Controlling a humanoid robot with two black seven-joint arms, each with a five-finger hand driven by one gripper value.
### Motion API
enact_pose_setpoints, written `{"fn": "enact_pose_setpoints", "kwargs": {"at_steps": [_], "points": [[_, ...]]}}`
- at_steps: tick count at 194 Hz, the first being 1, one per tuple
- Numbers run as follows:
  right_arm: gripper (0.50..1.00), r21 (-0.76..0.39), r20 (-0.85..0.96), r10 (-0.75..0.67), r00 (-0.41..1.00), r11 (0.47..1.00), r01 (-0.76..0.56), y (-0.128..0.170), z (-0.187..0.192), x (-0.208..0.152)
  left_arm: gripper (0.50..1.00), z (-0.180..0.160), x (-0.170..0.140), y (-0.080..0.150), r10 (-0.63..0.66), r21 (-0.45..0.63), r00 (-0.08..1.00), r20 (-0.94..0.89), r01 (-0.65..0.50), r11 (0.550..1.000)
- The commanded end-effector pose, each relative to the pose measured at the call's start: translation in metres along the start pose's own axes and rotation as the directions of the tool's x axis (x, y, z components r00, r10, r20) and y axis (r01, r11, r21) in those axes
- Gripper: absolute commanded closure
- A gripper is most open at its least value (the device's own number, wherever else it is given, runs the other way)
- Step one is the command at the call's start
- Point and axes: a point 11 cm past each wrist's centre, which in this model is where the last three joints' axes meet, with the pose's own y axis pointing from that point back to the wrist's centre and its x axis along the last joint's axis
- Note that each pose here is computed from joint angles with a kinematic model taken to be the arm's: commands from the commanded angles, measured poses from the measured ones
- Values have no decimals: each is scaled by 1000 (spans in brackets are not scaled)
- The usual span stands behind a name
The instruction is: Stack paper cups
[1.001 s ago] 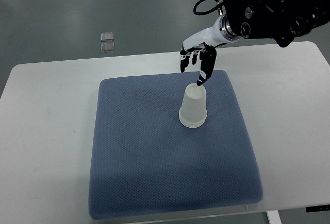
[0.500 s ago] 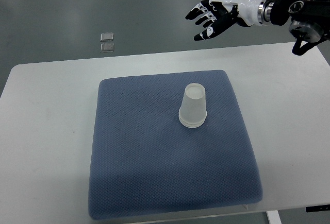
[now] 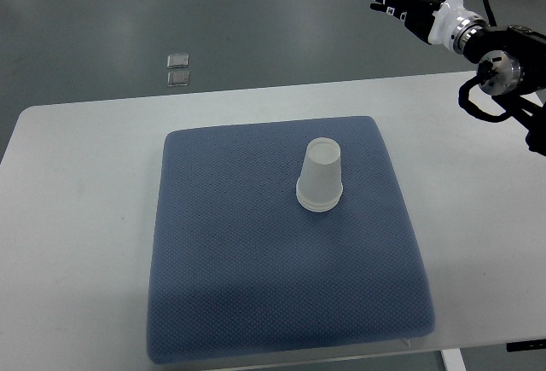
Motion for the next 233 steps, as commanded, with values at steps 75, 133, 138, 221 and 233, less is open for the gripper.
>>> {"fn": "enact_pose_setpoints", "kwargs": {"at_steps": [75,133,138,221,233], "points": [[624,140,442,-27,897,989,-39,26,66,32,500,0,1,0,1,0,1000,-2,-1,1000],[576,102,456,5,890,993,-58,33,88,37,500,-2,0,0,1,3,1000,-3,-1,1000],[574,98,457,9,890,993,-60,34,91,38,500,-2,-1,0,-1,4,1000,-3,1,1000],[574,78,478,-3,878,996,-39,38,109,31,500,-7,-1,-1,-1,12,1000,-4,1,1000],[574,78,479,-4,878,996,-38,38,109,30,500,-6,-1,-1,0,10,1000,-4,0,1000]]}}
